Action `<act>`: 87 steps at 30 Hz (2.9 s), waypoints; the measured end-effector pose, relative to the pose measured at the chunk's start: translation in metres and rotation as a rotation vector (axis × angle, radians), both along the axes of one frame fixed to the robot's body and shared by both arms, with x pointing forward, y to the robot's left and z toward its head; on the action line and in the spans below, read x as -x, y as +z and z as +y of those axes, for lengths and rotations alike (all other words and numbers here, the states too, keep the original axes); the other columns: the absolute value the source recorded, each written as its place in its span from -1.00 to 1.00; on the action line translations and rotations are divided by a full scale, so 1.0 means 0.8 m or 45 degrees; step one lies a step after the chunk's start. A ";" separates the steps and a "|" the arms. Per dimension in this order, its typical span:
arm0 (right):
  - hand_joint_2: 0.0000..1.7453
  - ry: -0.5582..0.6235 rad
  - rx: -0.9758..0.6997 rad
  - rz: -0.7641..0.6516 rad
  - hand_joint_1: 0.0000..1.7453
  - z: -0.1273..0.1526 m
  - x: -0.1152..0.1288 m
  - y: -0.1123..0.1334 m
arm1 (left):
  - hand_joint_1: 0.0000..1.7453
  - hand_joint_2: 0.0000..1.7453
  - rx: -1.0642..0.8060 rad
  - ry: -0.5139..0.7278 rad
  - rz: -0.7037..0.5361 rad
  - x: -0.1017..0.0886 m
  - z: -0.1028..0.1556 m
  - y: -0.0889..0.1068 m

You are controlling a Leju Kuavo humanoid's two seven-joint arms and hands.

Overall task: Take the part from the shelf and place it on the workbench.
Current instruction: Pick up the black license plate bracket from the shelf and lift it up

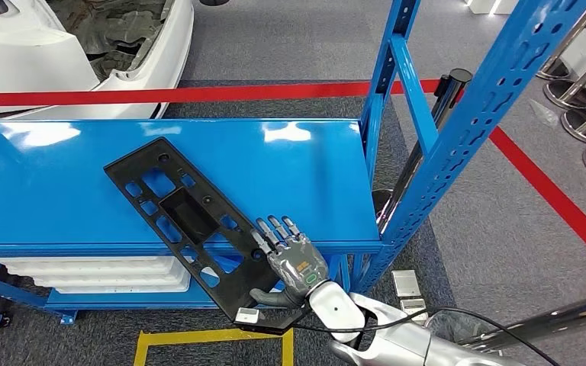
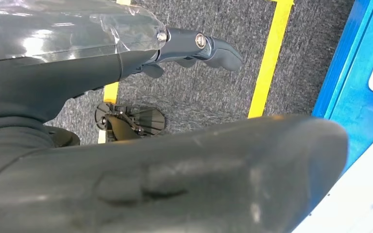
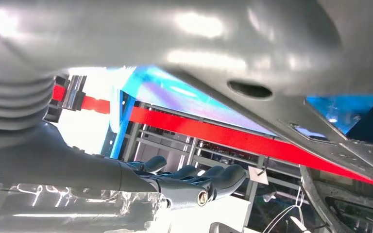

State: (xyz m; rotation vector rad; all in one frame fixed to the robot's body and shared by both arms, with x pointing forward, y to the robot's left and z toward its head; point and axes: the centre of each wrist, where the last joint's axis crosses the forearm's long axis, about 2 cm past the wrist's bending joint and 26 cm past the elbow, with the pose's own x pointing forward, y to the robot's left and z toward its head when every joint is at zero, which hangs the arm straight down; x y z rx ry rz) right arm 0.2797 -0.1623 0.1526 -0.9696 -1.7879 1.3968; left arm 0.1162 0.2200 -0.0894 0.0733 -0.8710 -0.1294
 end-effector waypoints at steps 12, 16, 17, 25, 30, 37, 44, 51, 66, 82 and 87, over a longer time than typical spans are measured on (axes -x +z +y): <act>1.00 0.027 -0.032 -0.049 -1.00 0.008 -0.010 0.002 | -1.00 -1.00 -0.007 0.006 0.008 -0.001 0.000 0.001; 1.00 0.053 -0.031 -0.081 -1.00 0.015 -0.009 0.004 | -1.00 -1.00 -0.013 0.002 0.005 -0.003 0.002 0.001; 1.00 0.059 -0.031 -0.088 -1.00 0.017 -0.009 0.005 | -1.00 -1.00 -0.014 0.001 0.004 -0.004 0.003 0.001; 1.00 0.084 -0.039 -0.104 -1.00 0.026 -0.007 0.007 | -1.00 -1.00 -0.012 -0.008 -0.008 -0.010 0.003 0.003; 1.00 0.092 -0.039 -0.105 -1.00 0.028 -0.005 0.007 | -1.00 -1.00 -0.010 -0.009 -0.006 -0.011 0.003 0.003; 1.00 0.118 -0.043 -0.113 -1.00 0.031 -0.005 0.009 | -1.00 -1.00 -0.003 0.001 -0.002 -0.010 0.004 0.003; 1.00 0.127 -0.056 -0.162 -1.00 0.035 -0.005 0.013 | -1.00 -1.00 -0.008 0.028 0.007 -0.006 0.005 0.002; 1.00 0.094 -0.050 -0.354 -1.00 0.039 -0.002 0.022 | -1.00 -1.00 -0.016 0.056 0.014 -0.004 0.007 0.002; 1.00 0.257 -0.359 -0.248 -1.00 0.043 0.004 0.051 | -1.00 -1.00 -0.002 0.094 0.015 0.002 0.007 0.002; 1.00 0.717 -0.664 0.372 -1.00 0.061 0.024 0.050 | -1.00 -1.00 0.008 0.095 0.000 0.004 0.013 0.000; 1.00 0.731 -0.658 0.375 -1.00 0.065 0.027 0.049 | -1.00 -1.00 0.007 0.099 -0.001 0.005 0.015 0.000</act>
